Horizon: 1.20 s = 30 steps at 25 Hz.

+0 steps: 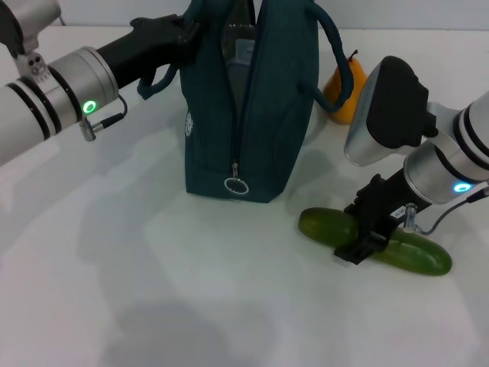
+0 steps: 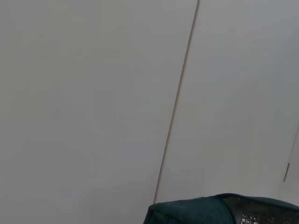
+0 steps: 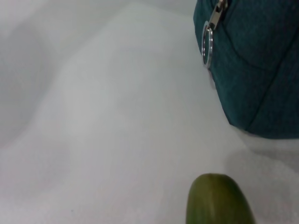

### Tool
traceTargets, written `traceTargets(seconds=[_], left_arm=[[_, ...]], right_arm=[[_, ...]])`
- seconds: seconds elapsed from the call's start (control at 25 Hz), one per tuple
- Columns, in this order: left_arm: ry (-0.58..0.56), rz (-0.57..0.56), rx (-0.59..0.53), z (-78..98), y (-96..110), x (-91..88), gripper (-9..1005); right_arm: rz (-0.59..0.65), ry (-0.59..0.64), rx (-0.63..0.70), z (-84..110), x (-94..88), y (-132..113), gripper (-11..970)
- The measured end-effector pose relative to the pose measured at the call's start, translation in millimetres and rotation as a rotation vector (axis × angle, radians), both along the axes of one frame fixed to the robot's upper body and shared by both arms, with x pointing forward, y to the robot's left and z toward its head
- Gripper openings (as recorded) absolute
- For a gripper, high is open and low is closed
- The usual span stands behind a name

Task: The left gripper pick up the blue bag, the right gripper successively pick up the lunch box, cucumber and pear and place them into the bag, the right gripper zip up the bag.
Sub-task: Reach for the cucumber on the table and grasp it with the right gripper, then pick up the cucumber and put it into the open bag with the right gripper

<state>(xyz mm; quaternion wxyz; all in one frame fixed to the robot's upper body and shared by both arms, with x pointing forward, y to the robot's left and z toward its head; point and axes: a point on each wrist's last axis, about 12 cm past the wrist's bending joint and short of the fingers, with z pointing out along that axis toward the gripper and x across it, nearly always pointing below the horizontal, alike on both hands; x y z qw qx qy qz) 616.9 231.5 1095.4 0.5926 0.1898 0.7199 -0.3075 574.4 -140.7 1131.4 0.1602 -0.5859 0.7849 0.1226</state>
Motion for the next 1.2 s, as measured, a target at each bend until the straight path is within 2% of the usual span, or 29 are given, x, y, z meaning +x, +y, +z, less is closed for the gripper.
traceTargets(seconds=[0.12,0.36,0.56,0.72,0.96,1.08,1.2], left_arm=[[-0.001,-0.001,0.0,0.2,-0.3,0.1,44],[-0.011,0.001,0.009,-0.4,0.8,-0.6,44],[-0.014,0.001,0.011,-1.5,1.4,-2.1,44],[-0.014,-0.003,0.01,-1.8,1.2,-2.7,43],[-0.014,-0.005,0.01,-1.9,0.9,-3.0,43],[-0.015,-0.007,0.01,-1.8,0.7,-3.2,43],[-0.018,-0.015,0.005,-1.4,-0.1,-3.9,43]], right_arm=[[-0.007,0.009,0.002,0.1,-0.3,-0.6,791],[-0.043,0.009,0.031,6.3,2.2,-5.3,628],[-0.065,0.002,0.125,25.2,4.0,-13.4,628],[-0.032,0.018,0.275,44.3,-1.3,-23.6,629],[0.079,0.056,0.584,74.4,-13.3,-43.3,629],[0.102,0.018,0.778,88.5,-14.1,-64.0,629],[0.075,-0.07,0.947,93.7,-10.1,-83.2,629]])
